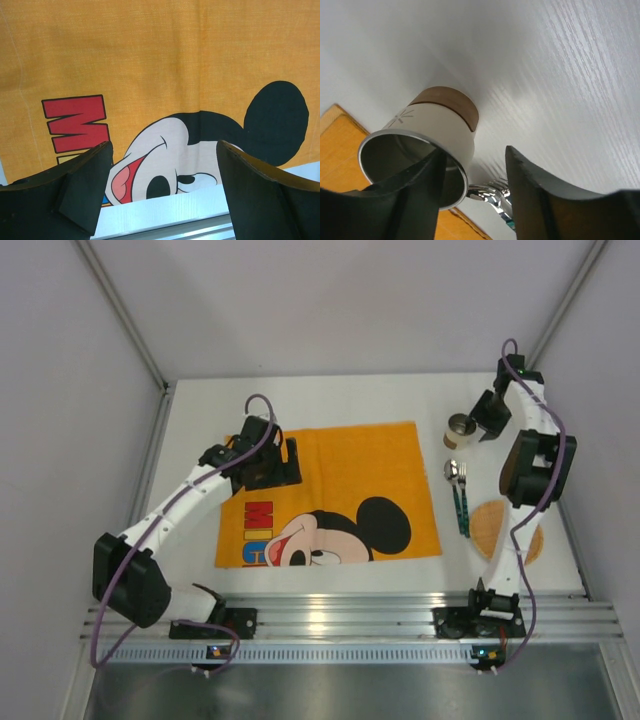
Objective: Set the dinner table for one person
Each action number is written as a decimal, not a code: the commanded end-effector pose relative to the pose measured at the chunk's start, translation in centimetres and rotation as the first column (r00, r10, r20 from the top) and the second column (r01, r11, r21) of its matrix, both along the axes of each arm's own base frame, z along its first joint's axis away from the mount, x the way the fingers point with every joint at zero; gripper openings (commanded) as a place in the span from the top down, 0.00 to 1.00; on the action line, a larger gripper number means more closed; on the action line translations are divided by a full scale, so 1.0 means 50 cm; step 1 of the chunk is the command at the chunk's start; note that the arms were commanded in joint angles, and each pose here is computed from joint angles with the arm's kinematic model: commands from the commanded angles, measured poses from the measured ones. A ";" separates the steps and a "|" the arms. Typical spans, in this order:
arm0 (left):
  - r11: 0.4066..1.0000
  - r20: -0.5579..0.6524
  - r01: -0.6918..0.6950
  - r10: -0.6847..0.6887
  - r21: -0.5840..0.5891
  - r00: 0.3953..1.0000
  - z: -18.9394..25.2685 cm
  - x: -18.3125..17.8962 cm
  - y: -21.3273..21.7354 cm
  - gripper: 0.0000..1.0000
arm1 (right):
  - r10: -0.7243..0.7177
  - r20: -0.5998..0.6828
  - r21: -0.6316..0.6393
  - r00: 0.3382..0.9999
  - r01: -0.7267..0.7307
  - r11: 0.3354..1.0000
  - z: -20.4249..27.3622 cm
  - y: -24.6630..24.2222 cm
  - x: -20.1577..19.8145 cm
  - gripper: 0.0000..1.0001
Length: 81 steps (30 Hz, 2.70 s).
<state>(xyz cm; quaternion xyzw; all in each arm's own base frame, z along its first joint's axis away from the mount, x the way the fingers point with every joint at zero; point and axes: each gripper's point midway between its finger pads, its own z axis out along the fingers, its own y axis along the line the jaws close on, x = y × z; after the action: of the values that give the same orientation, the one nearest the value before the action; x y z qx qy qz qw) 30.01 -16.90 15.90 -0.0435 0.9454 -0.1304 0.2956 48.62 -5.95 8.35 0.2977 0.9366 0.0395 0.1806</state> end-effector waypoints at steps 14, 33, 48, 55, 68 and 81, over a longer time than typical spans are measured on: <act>0.997 0.026 0.040 -0.038 -0.068 0.999 0.024 0.042 -0.046 0.11 | 0.075 0.234 0.001 0.969 -0.077 0.997 0.177 0.104 0.068 1.00; 0.998 0.042 0.047 -0.046 -0.034 0.998 0.034 0.040 -0.033 0.11 | 0.352 0.061 -0.086 0.934 -0.346 0.934 0.039 0.379 0.008 1.00; 0.996 0.036 0.078 -0.077 -0.035 0.996 0.028 0.034 -0.037 0.11 | 0.383 0.134 -0.144 0.914 -0.364 0.920 0.146 0.362 -0.008 0.35; 0.990 0.018 0.120 -0.119 -0.068 0.993 0.009 0.033 -0.058 0.11 | 0.269 0.069 -0.176 0.961 -0.253 0.951 0.149 0.208 -0.108 0.36; 0.980 0.000 0.174 -0.175 -0.099 0.985 -0.011 0.037 -0.084 0.12 | 0.212 -0.165 -0.070 0.963 -0.226 0.972 -0.057 0.165 -0.298 0.53; 0.986 -0.021 0.145 -0.148 -0.078 0.989 -0.030 0.005 -0.057 0.12 | 0.194 -0.228 -0.110 0.954 -0.223 0.969 -0.110 0.130 -0.300 0.55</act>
<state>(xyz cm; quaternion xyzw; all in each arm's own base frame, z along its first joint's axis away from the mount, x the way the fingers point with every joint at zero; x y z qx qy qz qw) 29.93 -19.73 12.91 0.0150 0.9543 -0.1751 0.2416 32.65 1.69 3.11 0.1830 0.9795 -0.0253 0.0804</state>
